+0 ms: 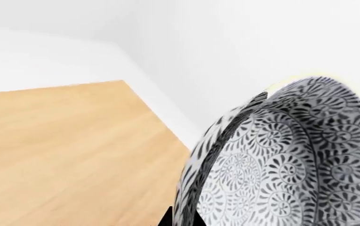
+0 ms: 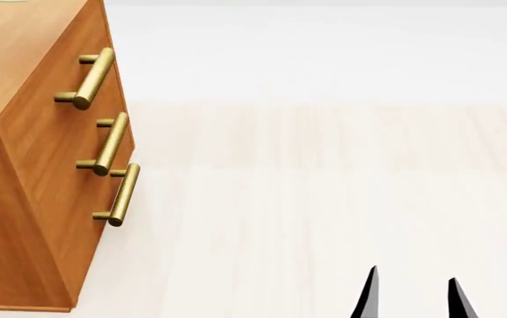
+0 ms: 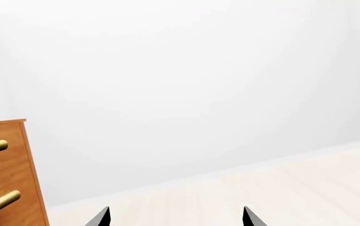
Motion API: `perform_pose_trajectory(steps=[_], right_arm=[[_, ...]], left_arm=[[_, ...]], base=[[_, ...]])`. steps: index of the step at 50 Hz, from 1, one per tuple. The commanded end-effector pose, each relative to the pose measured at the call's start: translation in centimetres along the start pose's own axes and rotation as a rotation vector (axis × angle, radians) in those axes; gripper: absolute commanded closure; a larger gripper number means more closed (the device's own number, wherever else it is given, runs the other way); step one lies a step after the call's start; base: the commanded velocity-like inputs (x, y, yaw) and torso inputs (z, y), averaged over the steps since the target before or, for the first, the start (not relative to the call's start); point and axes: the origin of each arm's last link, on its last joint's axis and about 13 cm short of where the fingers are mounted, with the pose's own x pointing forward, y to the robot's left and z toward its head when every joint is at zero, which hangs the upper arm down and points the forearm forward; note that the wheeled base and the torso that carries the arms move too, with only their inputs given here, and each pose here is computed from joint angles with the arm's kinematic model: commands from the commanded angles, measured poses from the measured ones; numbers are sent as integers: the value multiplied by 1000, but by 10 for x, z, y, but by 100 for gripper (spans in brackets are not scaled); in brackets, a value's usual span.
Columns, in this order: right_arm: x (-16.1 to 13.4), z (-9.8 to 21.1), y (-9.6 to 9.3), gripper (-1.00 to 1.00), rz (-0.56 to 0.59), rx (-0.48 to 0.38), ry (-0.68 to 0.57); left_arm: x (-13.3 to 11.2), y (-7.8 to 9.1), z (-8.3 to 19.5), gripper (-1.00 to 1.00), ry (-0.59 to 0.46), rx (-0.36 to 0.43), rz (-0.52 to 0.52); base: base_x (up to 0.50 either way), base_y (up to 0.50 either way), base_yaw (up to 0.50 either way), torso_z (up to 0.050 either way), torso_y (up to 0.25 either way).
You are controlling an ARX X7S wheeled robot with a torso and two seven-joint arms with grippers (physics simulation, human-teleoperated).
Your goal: Put the bowl on top of the cabinet.
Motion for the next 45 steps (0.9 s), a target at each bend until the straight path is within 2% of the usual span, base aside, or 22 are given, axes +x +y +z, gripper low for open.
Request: perform_pose_trajectory(steps=[1, 7, 12, 14, 23, 28, 29, 39, 45], right_arm=[[0, 0, 0, -100, -2, -1, 0], [2, -2, 0, -100, 4, 0, 9], [4, -3, 0, -100, 4, 1, 15], [4, -4, 1, -100, 7, -2, 17], [5, -4, 1, -100, 11, -4, 21], [4, -4, 1, -100, 12, -4, 20], [4, -4, 1, -100, 12, -3, 20], [5, -6, 2, -100, 16, -8, 24], [6, -7, 3, -100, 17, -9, 30]], left_arm=[[2, 7, 7, 100, 35, -71, 15], [2, 14, 17, 100, 79, -123, 47], [1, 15, 24, 100, 79, -122, 73], [1, 16, 25, 100, 107, -148, 78], [-2, 12, 28, 100, 134, -151, 78], [-4, 10, 32, 100, 141, -154, 120], [-4, 10, 33, 100, 134, -161, 155], [-6, 9, 38, 100, 133, -148, 180], [-4, 13, 38, 100, 138, -167, 198]], base=[[0, 0, 0, 0, 0], [0, 0, 0, 0, 0], [0, 0, 0, 0, 0], [0, 0, 0, 0, 0], [0, 0, 0, 0, 1], [0, 0, 0, 0, 0], [0, 0, 0, 0, 0], [0, 0, 0, 1, 0], [0, 0, 0, 0, 0]])
